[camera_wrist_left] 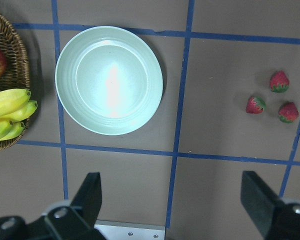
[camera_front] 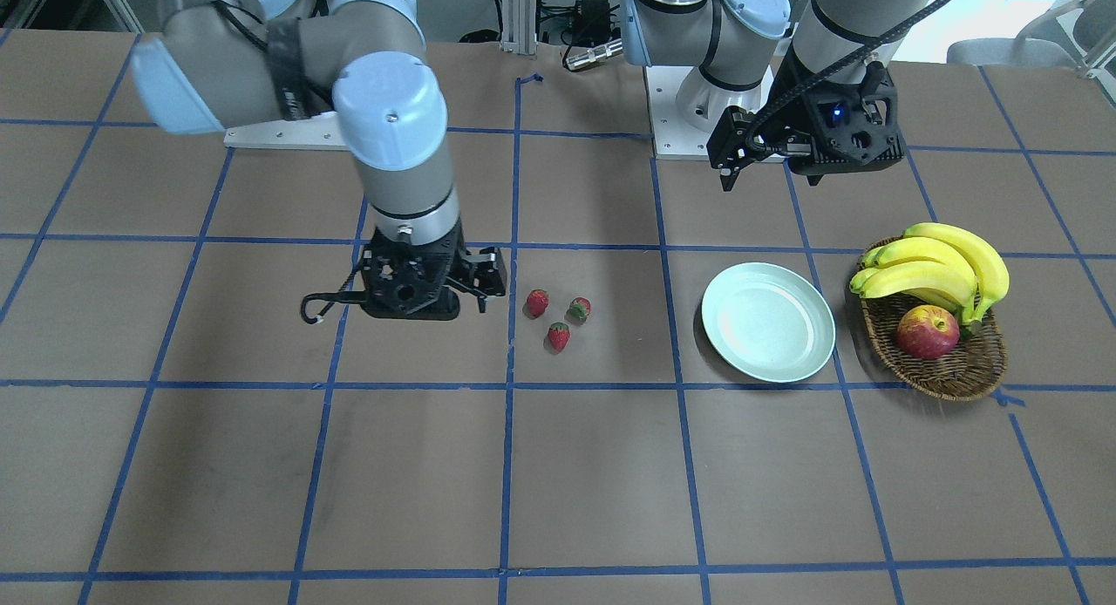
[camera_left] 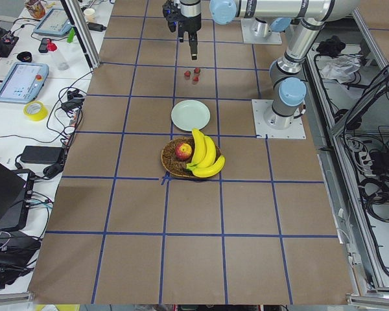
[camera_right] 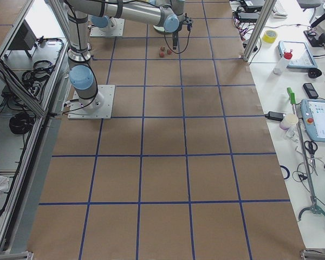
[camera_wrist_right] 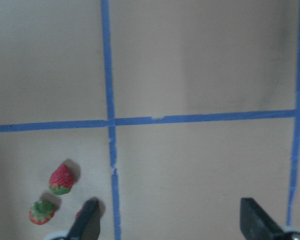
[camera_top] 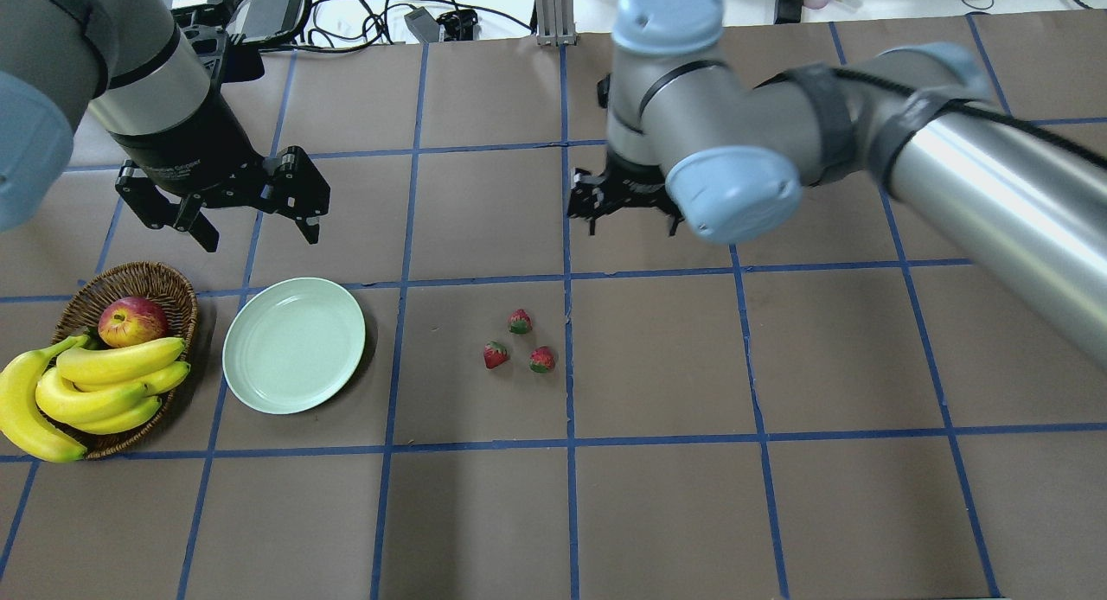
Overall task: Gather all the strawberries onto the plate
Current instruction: 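Raise the right arm back to rest while the left arm starts moving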
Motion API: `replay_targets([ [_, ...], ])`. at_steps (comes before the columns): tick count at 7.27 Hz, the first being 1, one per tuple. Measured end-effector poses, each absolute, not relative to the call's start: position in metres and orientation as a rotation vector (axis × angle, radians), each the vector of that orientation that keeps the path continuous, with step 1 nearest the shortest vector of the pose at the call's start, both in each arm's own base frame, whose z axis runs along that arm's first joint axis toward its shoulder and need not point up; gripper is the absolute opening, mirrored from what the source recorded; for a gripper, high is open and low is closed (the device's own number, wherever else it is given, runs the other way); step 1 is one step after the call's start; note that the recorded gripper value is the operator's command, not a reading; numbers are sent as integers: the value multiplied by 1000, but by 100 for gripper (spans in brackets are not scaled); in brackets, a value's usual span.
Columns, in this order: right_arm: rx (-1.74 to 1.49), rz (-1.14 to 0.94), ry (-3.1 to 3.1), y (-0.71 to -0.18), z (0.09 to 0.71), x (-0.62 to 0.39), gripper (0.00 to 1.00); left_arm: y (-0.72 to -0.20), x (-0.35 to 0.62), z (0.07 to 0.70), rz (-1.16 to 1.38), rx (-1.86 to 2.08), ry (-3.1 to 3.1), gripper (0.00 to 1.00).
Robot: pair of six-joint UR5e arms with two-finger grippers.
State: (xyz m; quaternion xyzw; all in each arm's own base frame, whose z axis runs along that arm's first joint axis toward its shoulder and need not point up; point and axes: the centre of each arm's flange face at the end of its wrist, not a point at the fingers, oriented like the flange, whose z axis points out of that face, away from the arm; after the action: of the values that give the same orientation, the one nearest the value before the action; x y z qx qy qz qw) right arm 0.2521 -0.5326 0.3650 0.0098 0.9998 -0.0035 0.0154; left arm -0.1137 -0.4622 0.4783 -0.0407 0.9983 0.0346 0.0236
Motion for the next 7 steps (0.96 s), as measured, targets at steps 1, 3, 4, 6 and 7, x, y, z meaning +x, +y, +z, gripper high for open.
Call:
replay_targets([
  [1,-22,38,3117,-548,407,191,100,-463,-114,477,107,-125,3091,100],
  [3,-148,142,3131,-553,498,97,100,-463,-114,475,109,-126,3091,100],
  [4,-201,172,3127,-531,534,84,100,-463,-113,471,116,-128,3091,100],
  [6,-268,102,3136,-505,569,81,100,-470,-112,458,117,-132,3096,100],
  [7,-239,38,3158,-507,572,81,100,-473,-112,452,108,-139,3100,100],
])
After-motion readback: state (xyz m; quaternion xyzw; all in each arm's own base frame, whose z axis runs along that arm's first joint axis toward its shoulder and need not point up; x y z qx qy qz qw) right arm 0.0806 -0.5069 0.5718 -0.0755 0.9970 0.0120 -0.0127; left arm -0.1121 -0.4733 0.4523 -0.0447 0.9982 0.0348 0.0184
